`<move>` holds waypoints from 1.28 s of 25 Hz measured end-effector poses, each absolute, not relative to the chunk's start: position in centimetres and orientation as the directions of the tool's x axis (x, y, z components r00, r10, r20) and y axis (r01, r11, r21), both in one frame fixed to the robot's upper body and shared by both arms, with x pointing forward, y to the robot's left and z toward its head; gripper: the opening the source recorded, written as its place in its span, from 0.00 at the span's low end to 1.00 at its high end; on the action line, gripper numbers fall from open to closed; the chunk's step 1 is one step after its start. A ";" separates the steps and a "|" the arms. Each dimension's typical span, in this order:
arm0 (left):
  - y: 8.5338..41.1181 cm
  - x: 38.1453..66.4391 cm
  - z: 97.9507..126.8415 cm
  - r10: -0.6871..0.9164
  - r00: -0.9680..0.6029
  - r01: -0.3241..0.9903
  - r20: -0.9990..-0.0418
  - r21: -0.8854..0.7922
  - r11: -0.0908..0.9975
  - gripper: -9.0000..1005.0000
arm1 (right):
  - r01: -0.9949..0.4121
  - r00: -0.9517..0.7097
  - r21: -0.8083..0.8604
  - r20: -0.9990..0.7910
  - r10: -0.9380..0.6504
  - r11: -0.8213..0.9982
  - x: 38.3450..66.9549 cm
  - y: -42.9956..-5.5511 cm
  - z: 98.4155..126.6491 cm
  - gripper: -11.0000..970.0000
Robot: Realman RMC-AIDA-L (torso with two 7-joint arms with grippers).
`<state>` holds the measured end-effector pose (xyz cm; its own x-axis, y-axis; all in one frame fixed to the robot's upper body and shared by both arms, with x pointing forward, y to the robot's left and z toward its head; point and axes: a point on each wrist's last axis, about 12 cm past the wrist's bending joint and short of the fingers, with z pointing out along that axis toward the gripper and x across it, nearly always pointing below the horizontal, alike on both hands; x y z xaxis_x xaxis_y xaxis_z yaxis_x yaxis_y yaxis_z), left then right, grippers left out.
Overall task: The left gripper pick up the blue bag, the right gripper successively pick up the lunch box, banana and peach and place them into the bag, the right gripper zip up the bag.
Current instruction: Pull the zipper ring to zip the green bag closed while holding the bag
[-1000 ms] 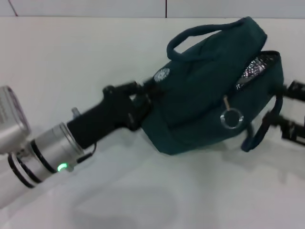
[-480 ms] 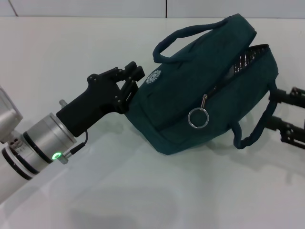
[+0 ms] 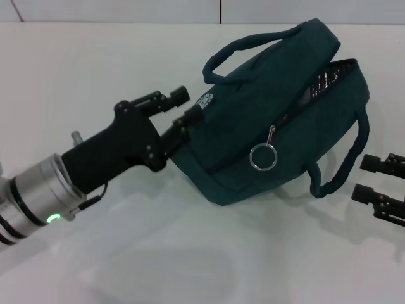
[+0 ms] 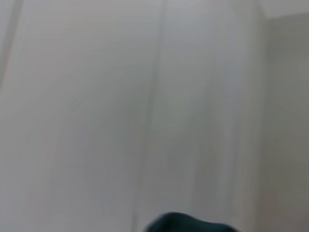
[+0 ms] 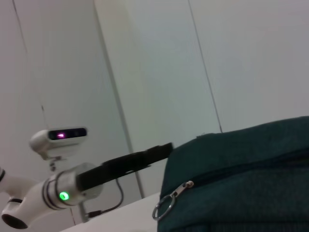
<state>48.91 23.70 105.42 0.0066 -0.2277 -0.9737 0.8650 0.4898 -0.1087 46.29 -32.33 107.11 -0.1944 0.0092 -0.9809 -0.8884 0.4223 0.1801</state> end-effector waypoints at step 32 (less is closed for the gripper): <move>20.2 50.7 105.9 -0.163 -0.043 0.927 -0.986 -0.100 0.362 0.38 | -0.880 -0.226 0.196 -0.974 -0.018 0.434 48.2 -30.3 106.3 0.61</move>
<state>50.67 20.21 105.88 -0.0426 -0.1630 -0.9857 0.9268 0.3621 -0.0999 48.23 -30.26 106.28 -0.2260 -0.0177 -0.9740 -0.8795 0.4335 0.1962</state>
